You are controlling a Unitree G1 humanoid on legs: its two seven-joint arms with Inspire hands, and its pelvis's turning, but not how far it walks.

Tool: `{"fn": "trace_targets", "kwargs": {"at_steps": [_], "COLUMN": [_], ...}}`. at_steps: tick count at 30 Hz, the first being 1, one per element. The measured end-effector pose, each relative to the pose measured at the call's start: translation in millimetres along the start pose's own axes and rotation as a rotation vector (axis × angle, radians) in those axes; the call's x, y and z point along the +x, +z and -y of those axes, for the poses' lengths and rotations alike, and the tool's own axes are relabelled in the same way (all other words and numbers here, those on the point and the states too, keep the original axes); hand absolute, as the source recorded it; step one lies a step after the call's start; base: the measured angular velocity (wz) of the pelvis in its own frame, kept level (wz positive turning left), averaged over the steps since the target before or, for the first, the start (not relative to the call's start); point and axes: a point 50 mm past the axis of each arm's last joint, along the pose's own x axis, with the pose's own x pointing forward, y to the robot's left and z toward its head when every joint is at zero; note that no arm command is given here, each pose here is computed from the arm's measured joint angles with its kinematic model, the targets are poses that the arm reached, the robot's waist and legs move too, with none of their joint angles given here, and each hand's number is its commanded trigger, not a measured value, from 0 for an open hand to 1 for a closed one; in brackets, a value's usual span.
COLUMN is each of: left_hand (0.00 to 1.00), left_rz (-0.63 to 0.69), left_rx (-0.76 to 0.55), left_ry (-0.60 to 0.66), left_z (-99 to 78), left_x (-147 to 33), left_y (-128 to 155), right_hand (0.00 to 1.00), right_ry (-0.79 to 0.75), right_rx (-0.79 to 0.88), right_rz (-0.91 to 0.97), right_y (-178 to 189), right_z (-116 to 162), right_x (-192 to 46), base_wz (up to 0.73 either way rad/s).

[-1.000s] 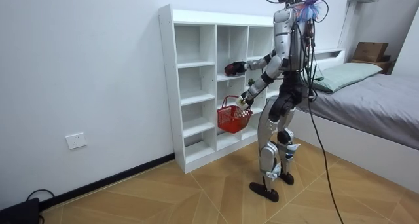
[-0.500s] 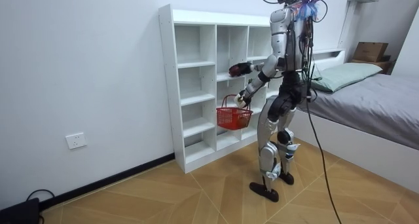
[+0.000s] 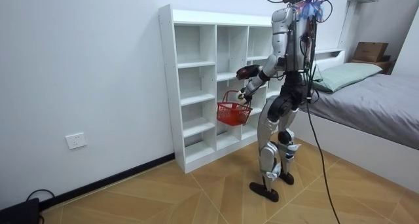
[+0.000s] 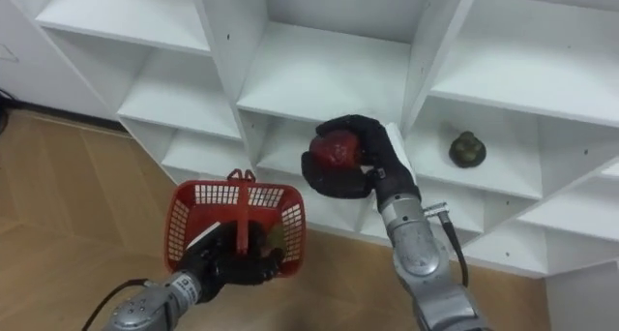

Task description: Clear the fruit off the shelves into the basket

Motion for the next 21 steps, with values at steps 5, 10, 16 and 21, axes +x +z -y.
{"fn": "trace_targets", "kwargs": {"at_steps": [5,10,16,21], "left_hand": [1.0,1.0,1.0,1.0], "left_rz": [0.037,0.099,0.104,0.107], "left_rx": [0.002,0.015,0.016,-0.01], "left_ry": [-0.003,-0.01,-0.012,-0.032], "left_z": [-1.4,0.3,0.7,3.9], "left_x": [-0.1,0.4,0.4,1.0], "left_y": [6.1,15.8,16.2,15.4], "right_hand": [1.0,1.0,1.0,1.0], "right_ry": [0.047,0.087,0.161,0.194], "right_rx": [0.015,0.026,0.024,0.024], "right_rz": [0.013,-0.01,-0.016,-0.015], "right_y": [2.4,-3.5,-5.1,-4.9], "right_z": [-4.3,-9.2,-19.3,-23.8], "right_x": [-4.2,-10.1,-12.9,-13.5], "base_wz": [-0.03,0.0,0.0,0.0]}}
